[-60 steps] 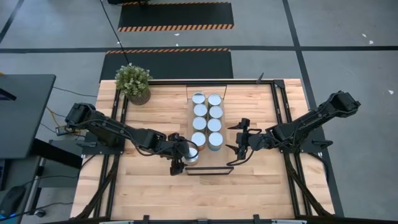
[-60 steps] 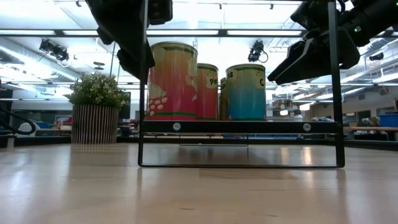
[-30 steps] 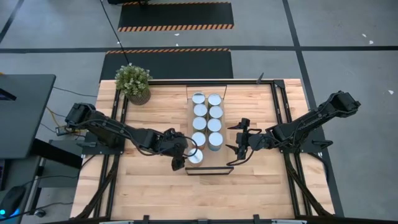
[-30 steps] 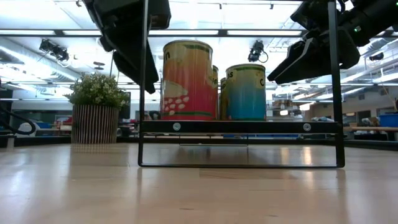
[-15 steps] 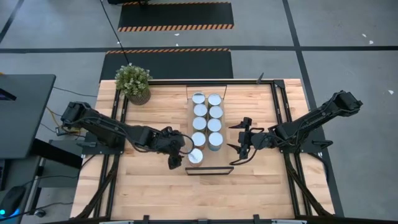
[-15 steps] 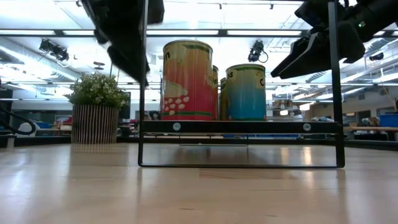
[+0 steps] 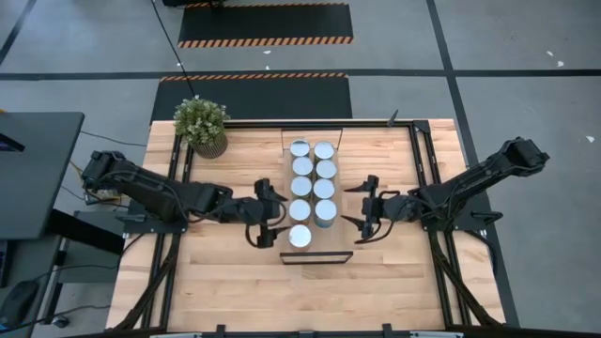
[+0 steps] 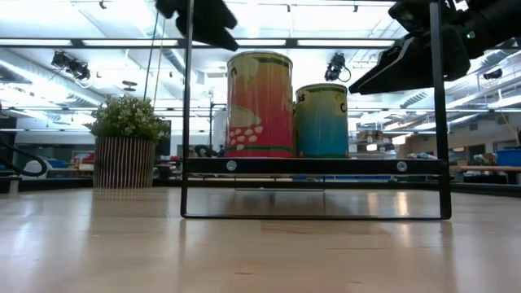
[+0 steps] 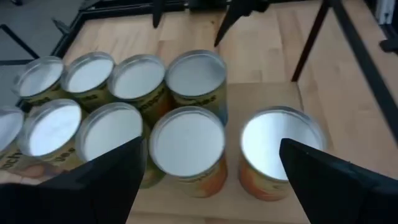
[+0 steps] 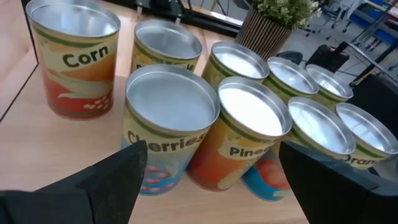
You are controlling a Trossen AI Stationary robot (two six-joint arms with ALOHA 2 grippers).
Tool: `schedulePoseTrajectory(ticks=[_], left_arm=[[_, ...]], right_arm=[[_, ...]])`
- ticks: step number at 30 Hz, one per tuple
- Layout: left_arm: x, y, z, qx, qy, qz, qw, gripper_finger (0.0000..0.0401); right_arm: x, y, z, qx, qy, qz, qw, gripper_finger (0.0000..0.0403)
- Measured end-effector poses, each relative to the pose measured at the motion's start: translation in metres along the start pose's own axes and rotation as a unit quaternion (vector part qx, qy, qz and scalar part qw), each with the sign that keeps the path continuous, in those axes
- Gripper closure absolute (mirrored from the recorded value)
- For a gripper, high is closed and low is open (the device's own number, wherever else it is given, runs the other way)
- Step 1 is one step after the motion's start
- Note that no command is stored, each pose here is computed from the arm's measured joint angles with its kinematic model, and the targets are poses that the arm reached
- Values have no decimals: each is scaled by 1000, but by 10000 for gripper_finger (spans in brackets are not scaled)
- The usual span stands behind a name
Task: Pick and place cans onto a shelf
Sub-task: Return to Home Position
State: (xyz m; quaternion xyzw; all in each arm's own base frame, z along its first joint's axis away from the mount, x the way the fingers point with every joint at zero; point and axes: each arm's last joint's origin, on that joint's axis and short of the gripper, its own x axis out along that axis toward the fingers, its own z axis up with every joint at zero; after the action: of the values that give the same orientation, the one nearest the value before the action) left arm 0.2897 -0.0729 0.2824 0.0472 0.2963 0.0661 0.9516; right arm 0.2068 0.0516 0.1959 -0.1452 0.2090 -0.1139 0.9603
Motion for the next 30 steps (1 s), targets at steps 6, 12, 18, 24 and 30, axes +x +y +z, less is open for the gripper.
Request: schedulePoseTrajectory(ticks=[6, 12, 18, 24, 30], left_arm=[[-7, 5, 2, 22, -4, 7, 1000, 28], [-15, 9, 10, 36, -38, 6, 999, 29], [-13, 7, 10, 43, -60, -12, 997, 29], [8, 3, -28, 39, -90, -32, 995, 29], [-10, 25, -43, 24, -144, -14, 989, 43]], right_arm=[[-1, -4, 2, 4, -7, -2, 1000, 30], [-1, -10, 3, 13, -9, -12, 1000, 30], [-9, -17, 7, 23, -25, -10, 999, 30], [-10, -17, -8, 36, -68, 3, 997, 30], [-12, -33, -12, 34, -110, -31, 993, 30]])
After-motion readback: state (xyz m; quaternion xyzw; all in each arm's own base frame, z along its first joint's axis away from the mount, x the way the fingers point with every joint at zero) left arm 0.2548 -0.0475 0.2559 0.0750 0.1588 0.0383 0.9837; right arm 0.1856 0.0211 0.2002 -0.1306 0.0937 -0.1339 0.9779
